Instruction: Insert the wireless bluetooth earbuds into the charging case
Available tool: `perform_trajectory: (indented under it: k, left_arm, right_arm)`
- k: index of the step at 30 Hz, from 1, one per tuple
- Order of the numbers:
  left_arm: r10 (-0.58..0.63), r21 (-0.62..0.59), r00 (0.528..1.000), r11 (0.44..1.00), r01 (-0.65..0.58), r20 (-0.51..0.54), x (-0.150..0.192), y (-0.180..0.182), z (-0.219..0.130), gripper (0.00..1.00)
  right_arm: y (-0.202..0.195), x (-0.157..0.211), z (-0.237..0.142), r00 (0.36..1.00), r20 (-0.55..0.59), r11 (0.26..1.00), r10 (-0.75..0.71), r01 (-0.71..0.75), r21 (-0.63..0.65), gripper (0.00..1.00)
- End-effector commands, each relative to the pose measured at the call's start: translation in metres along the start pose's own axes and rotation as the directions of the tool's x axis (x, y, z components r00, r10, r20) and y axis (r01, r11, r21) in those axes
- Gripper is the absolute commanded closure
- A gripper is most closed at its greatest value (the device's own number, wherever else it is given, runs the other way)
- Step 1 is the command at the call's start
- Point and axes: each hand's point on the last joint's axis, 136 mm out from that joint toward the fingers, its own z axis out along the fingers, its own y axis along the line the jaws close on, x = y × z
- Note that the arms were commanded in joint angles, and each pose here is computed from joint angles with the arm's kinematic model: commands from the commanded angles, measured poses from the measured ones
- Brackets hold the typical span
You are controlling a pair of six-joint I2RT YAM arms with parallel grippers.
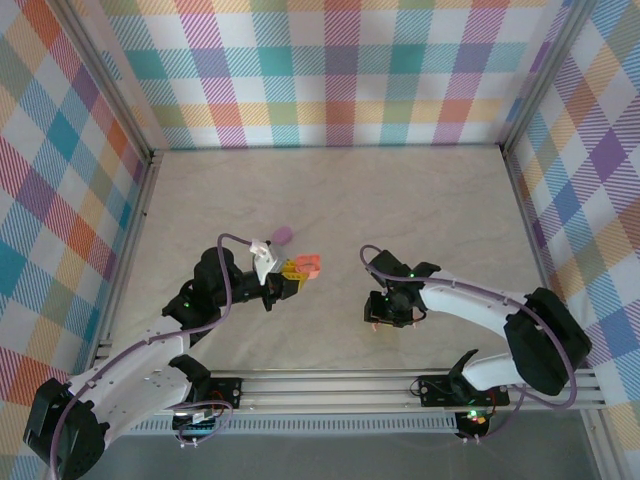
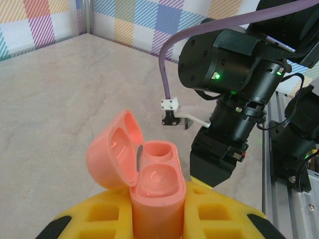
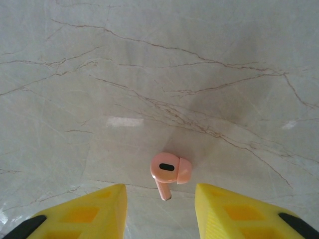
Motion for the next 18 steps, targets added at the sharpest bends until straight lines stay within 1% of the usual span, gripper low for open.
perform_trajectory:
  k: [1, 10, 18]
  left_arm:
    - [0.021, 0.019, 0.999, 1.000, -0.021, 0.028, -0.012, -0.006, -0.003, 1.00]
    - [0.009, 0.028, 1.000, 1.000, -0.010, 0.024, -0.013, -0.008, -0.003, 1.00]
    - [0.011, 0.023, 1.000, 1.000, -0.012, 0.022, -0.012, -0.008, -0.003, 1.00]
  right_arm:
    - [0.002, 0.001, 0.005, 1.000, -0.009, 1.000, -0.006, 0.006, -0.002, 0.59]
    - [0.002, -0.001, 0.015, 0.999, -0.035, 1.000, -0.003, 0.004, 0.024, 0.60]
    - [0.002, -0.004, 0.019, 0.999, -0.044, 0.999, -0.019, 0.021, 0.046, 0.63]
